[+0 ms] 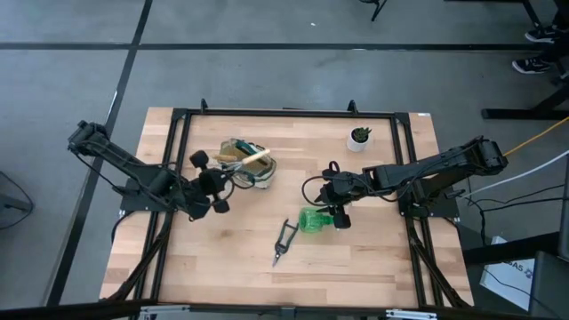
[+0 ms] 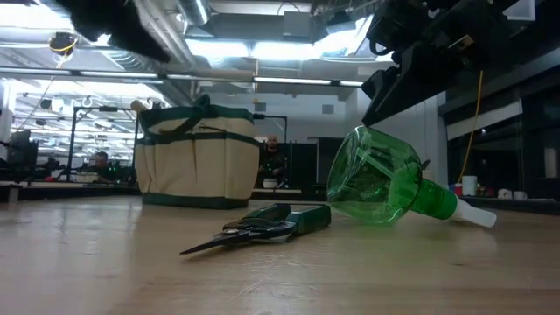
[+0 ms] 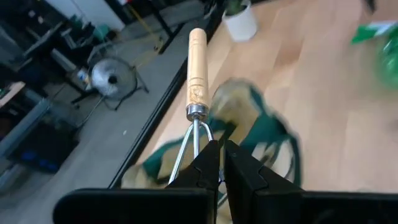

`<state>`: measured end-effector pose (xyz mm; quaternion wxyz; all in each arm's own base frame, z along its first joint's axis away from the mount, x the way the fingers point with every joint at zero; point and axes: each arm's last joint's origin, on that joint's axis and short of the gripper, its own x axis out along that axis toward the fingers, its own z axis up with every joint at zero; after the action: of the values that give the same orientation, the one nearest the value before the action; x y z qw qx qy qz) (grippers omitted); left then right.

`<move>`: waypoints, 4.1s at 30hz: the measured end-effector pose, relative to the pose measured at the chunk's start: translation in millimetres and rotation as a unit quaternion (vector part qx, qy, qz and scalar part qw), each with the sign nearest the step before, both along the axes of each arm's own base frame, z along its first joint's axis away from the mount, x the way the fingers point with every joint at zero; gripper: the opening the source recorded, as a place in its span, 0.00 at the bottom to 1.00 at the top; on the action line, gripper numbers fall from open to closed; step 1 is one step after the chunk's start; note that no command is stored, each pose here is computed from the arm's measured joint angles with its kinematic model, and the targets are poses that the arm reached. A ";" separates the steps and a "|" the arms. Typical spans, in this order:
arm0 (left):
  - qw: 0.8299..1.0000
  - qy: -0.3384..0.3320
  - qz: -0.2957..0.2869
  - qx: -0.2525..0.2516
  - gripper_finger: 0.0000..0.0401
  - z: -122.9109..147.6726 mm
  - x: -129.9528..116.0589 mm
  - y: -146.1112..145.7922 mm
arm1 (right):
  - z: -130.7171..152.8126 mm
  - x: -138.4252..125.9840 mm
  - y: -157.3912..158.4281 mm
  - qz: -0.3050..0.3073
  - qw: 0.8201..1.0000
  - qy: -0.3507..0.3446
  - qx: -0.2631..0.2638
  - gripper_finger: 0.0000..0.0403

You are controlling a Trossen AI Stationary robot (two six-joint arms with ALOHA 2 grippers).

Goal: Pick & Place Garden tools in Gardening bag
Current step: Put the hand rake into the gardening bag, then put the shear scissors into the gardening bag

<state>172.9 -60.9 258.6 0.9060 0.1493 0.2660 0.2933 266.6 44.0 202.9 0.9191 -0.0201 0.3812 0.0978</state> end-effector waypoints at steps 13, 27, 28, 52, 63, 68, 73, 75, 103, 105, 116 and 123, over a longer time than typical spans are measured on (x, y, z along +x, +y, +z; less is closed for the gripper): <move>0.992 0.117 -0.043 0.028 0.02 -2.8 -25.9 11.5 | 0.1 0.0 -0.1 0.000 1.000 0.000 0.000 0.39; 0.947 0.259 -0.122 0.143 0.02 -3.3 -22.2 25.4 | 0.0 0.0 -0.1 0.000 1.000 0.000 0.000 0.39; 0.947 0.263 -0.119 0.143 0.02 -3.4 -21.8 27.2 | 0.1 0.0 0.0 0.000 1.000 0.000 0.000 0.39; 0.951 0.255 -0.115 0.130 0.09 -1.5 -15.3 34.9 | 0.0 0.0 -0.1 0.000 1.000 0.000 0.000 0.39; 0.967 0.201 -0.083 0.132 0.15 4.5 -9.3 34.3 | 0.0 0.0 -0.1 0.000 1.000 0.000 0.000 0.39; 0.979 0.160 -0.067 0.105 0.17 6.8 -6.5 33.4 | 0.0 0.0 -0.1 0.000 1.000 0.000 0.000 0.39; 0.989 0.114 -0.083 0.034 0.18 7.8 -3.0 30.3 | 0.0 0.0 -0.1 0.000 1.000 0.000 0.000 0.39; 0.989 0.104 -0.108 -0.003 0.17 7.7 -1.5 28.0 | 0.1 0.1 -0.1 0.000 1.000 0.000 0.000 0.39; 0.941 0.087 -0.306 -0.112 0.13 -51.5 49.3 -83.6 | 0.1 0.1 0.0 0.000 1.000 0.000 0.000 0.39; 0.937 0.068 -0.327 -0.108 0.13 -55.6 54.4 -94.5 | 0.1 0.1 0.0 0.000 1.000 0.000 0.000 0.39; 0.911 -0.080 -0.359 -0.186 0.14 -80.1 88.9 -132.6 | 0.1 0.0 -0.1 0.000 1.000 0.000 0.000 0.39; 0.929 -0.073 -0.322 -0.167 0.22 -97.3 110.9 -129.0 | 0.0 0.0 0.0 0.000 1.000 0.000 0.000 0.39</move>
<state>283.8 -189.9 161.3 0.9806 0.0517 0.1815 -0.0525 266.6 44.0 202.9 0.9191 -0.0200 0.3812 0.0977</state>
